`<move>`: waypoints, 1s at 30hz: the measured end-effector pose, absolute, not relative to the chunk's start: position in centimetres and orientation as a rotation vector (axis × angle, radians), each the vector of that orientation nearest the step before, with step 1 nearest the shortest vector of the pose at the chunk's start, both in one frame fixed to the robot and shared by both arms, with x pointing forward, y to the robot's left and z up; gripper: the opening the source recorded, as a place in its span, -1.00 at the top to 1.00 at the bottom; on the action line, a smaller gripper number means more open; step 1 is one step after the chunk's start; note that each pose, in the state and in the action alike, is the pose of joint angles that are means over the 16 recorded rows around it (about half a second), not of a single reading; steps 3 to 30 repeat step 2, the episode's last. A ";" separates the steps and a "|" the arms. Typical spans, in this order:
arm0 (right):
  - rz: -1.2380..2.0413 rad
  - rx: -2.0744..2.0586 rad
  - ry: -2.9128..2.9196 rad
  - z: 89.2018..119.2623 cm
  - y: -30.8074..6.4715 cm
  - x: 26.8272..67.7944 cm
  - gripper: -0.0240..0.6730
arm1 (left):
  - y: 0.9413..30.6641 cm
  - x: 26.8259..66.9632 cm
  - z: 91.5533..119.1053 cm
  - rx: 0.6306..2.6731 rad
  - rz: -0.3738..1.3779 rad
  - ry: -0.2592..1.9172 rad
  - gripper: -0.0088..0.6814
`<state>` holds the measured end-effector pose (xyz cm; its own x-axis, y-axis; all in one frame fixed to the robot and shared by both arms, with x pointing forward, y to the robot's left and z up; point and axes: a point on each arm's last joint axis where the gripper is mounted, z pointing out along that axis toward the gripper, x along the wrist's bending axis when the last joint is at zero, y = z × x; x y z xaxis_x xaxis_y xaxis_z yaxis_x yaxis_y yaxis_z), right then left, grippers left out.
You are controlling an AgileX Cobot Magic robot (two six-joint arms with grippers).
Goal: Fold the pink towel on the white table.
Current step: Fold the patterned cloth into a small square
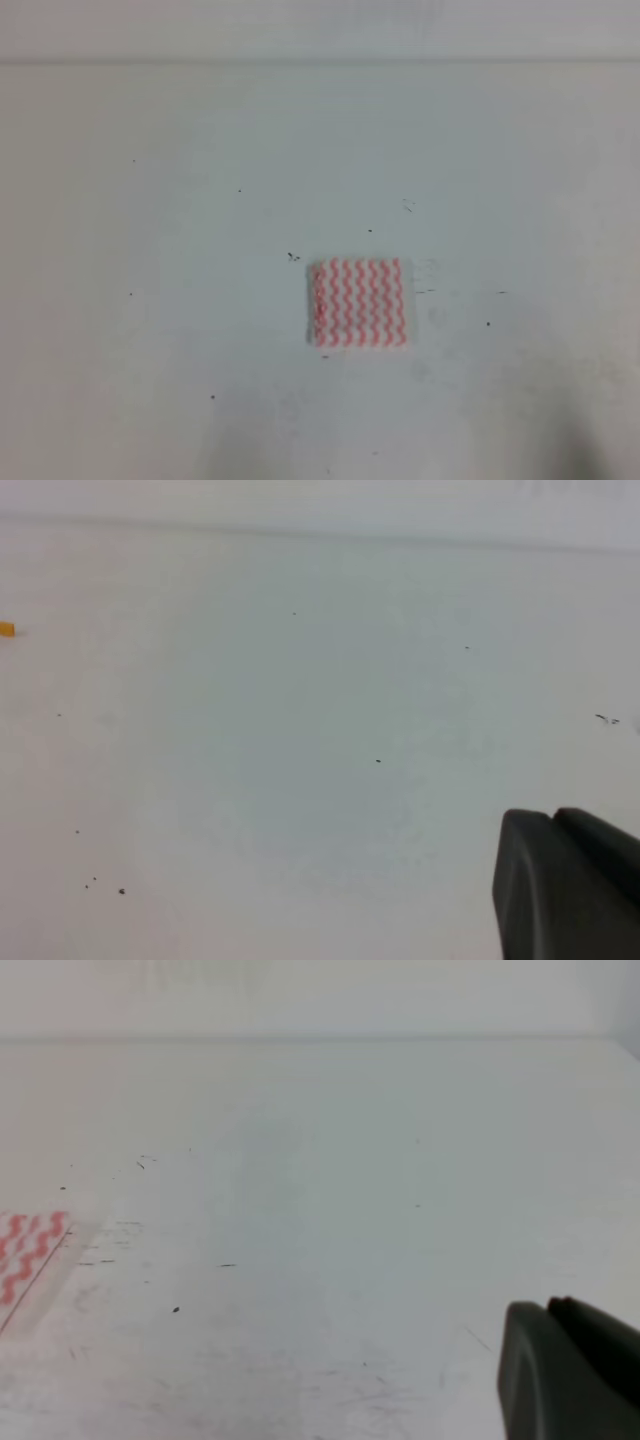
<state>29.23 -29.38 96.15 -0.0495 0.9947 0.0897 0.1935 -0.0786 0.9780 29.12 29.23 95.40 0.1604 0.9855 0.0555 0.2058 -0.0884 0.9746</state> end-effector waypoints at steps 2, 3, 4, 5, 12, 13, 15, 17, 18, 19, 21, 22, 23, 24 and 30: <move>1.218 1.387 1.354 96.2 -29.4 29.2 0.98 | 29.2 29.1 95.4 1.488 1.038 1.209 0.99; 1.218 1.387 1.354 96.2 -29.4 29.2 0.98 | 29.2 29.1 95.4 1.488 1.038 1.209 0.99; 1.218 1.387 1.354 96.2 -29.4 29.2 0.98 | 29.2 29.1 95.4 1.488 1.038 1.209 0.99; 1.218 1.387 1.354 96.2 -29.4 29.2 0.98 | 29.2 29.1 95.4 1.488 1.038 1.209 0.99; 1.218 1.387 1.354 96.2 -29.4 29.2 0.98 | 29.2 29.1 95.4 1.488 1.038 1.209 0.99; 1.218 1.387 1.354 96.2 -29.4 29.2 0.98 | 29.2 29.1 95.4 1.488 1.038 1.209 0.99; 1.218 1.387 1.354 96.2 -29.4 29.2 0.98 | 29.2 29.1 95.4 1.488 1.038 1.209 0.99; 1.218 1.387 1.354 96.2 -29.4 29.2 0.98 | 29.2 29.1 95.4 1.488 1.038 1.209 0.99; 1.218 1.387 1.354 96.2 -29.4 29.2 0.98 | 29.2 29.1 95.4 1.488 1.038 1.209 0.99; 1.218 1.387 1.354 96.2 -29.4 29.2 0.98 | 29.2 29.1 95.4 1.488 1.038 1.209 0.99; 1.218 1.387 1.354 96.2 -29.4 29.2 0.98 | 29.2 29.1 95.4 1.488 1.038 1.209 0.99; 1.218 1.387 1.354 96.2 -29.4 29.2 0.98 | 29.2 29.1 95.4 1.488 1.038 1.209 0.99; 1.218 1.387 1.354 96.2 -29.4 29.2 0.98 | 29.2 29.1 95.4 1.488 1.038 1.209 0.99; 1.218 1.387 1.354 96.2 -29.4 29.2 0.98 | 29.2 29.1 95.4 1.488 1.038 1.209 0.99; 1.218 1.387 1.354 96.2 -29.4 29.2 0.98 | 29.2 29.1 95.4 1.488 1.038 1.209 0.99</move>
